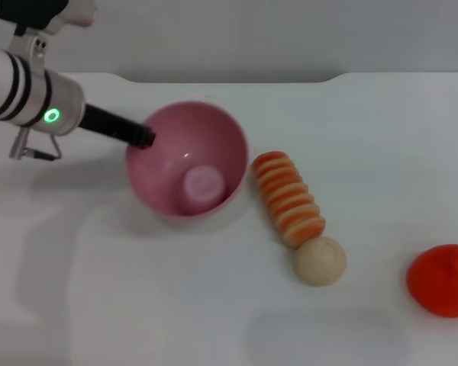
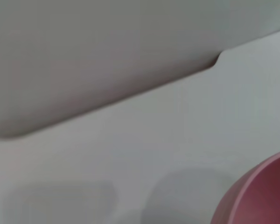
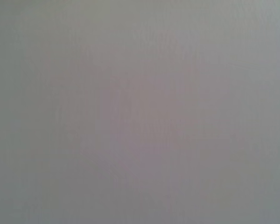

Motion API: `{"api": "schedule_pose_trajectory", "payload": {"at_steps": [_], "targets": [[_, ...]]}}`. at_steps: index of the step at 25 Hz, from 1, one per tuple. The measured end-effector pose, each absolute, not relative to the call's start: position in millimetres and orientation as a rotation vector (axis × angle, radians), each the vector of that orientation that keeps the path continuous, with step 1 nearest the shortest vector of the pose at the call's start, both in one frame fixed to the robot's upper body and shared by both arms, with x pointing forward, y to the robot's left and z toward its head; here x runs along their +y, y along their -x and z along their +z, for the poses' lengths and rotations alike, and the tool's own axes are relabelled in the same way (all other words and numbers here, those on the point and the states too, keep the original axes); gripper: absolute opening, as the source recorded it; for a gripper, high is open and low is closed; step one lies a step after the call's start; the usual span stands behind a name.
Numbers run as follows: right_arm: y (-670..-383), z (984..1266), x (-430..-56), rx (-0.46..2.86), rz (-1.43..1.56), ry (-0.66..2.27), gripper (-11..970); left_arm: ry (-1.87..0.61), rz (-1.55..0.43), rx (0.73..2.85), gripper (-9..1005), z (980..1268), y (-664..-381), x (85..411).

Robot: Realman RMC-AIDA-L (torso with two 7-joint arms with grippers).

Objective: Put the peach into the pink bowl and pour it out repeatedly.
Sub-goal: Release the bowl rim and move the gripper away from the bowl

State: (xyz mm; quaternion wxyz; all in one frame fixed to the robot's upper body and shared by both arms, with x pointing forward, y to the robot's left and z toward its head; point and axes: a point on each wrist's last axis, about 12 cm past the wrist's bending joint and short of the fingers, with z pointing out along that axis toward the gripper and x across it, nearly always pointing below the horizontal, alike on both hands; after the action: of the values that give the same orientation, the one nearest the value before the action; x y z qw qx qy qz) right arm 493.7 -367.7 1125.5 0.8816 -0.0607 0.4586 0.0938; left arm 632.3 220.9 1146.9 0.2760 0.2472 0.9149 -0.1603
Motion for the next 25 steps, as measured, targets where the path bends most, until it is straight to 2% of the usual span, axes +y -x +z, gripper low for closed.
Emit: {"api": "schedule_pose_trajectory", "payload": {"at_steps": [11,25], "targets": [[-499,1120,-365,0.970,0.203,0.121,-1,-0.732,-0.364,2.660,54,1142,-617,235],[-509,1118,-356,0.975,0.204,0.131,-1,-0.786,-0.327,2.738,54,1137,-612,231]]}}
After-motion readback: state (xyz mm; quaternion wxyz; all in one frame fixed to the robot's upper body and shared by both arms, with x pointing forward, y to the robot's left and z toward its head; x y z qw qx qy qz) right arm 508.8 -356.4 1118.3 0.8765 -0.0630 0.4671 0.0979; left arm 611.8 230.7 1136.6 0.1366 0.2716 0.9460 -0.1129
